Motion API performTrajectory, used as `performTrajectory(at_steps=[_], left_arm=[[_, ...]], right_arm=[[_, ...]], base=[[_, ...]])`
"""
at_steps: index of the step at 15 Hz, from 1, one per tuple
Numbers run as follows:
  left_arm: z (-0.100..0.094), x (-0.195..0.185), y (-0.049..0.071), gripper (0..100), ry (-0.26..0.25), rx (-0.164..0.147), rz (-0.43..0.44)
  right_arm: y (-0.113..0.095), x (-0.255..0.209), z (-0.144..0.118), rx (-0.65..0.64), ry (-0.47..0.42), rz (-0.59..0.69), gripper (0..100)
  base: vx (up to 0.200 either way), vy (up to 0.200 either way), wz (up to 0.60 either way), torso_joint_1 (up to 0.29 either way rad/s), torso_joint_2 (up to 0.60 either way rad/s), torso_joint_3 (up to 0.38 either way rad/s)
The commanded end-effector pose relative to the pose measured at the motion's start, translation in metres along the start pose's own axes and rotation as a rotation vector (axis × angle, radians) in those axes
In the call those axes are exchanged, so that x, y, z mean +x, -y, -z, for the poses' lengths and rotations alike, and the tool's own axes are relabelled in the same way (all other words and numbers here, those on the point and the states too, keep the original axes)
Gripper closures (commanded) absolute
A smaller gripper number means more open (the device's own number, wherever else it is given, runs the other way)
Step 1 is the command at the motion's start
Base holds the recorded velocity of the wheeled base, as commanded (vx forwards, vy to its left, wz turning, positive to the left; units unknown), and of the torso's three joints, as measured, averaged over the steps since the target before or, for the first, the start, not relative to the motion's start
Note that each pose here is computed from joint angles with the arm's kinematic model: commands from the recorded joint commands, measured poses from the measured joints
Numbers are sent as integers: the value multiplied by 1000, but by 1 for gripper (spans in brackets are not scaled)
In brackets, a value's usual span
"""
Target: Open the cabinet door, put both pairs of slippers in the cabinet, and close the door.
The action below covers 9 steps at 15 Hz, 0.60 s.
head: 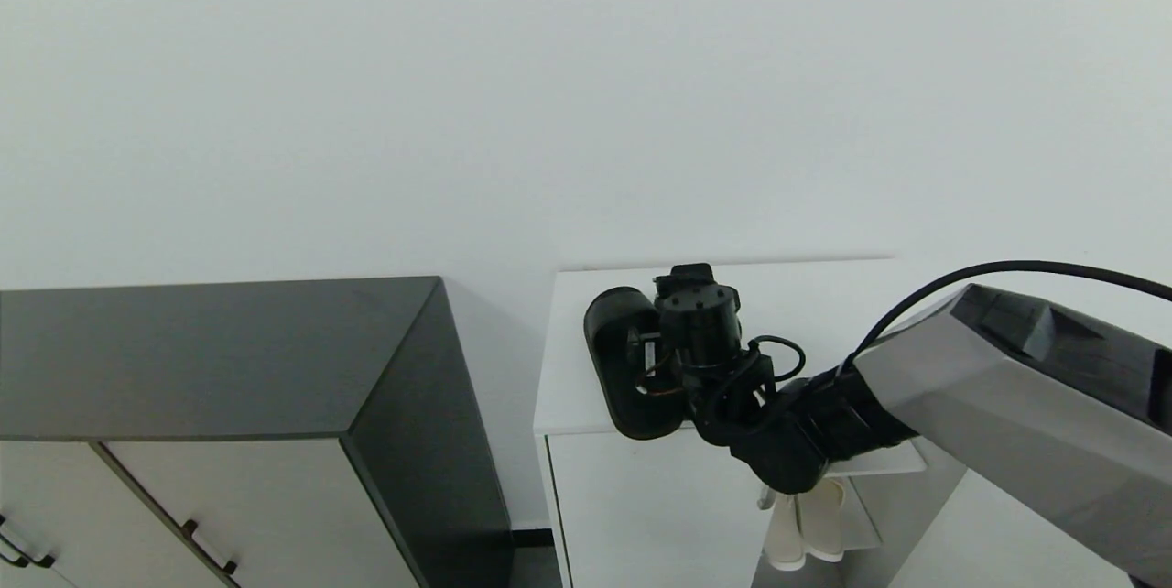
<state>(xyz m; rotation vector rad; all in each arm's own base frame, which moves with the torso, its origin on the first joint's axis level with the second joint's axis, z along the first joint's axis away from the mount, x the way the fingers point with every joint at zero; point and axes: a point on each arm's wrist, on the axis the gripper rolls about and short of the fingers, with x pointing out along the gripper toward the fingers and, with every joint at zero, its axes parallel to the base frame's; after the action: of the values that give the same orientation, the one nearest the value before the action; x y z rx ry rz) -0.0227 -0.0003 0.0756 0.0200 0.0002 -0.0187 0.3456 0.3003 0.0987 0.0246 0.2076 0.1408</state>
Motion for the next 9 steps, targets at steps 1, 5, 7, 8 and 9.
performTrajectory(at_steps=[1, 5, 7, 8, 9], left_arm=[[0, 0, 0, 100, 0, 0, 0], [0, 0, 0, 100, 0, -2, 0], [0, 0, 0, 100, 0, -2, 0], [0, 0, 0, 100, 0, -2, 0], [0, 0, 0, 100, 0, -2, 0]], right_arm=[[-6, 12, 8, -8, 1, 0, 0], [-5, 20, 6, -4, 18, 9, 100], [-4, 20, 6, -4, 18, 12, 100], [-4, 19, 6, -5, 18, 14, 100], [-5, 16, 4, -9, 21, 12, 100]], base=[[0, 0, 0, 0, 0, 0], [0, 0, 0, 0, 0, 0], [0, 0, 0, 0, 0, 0], [0, 0, 0, 0, 0, 0], [0, 0, 0, 0, 0, 0]])
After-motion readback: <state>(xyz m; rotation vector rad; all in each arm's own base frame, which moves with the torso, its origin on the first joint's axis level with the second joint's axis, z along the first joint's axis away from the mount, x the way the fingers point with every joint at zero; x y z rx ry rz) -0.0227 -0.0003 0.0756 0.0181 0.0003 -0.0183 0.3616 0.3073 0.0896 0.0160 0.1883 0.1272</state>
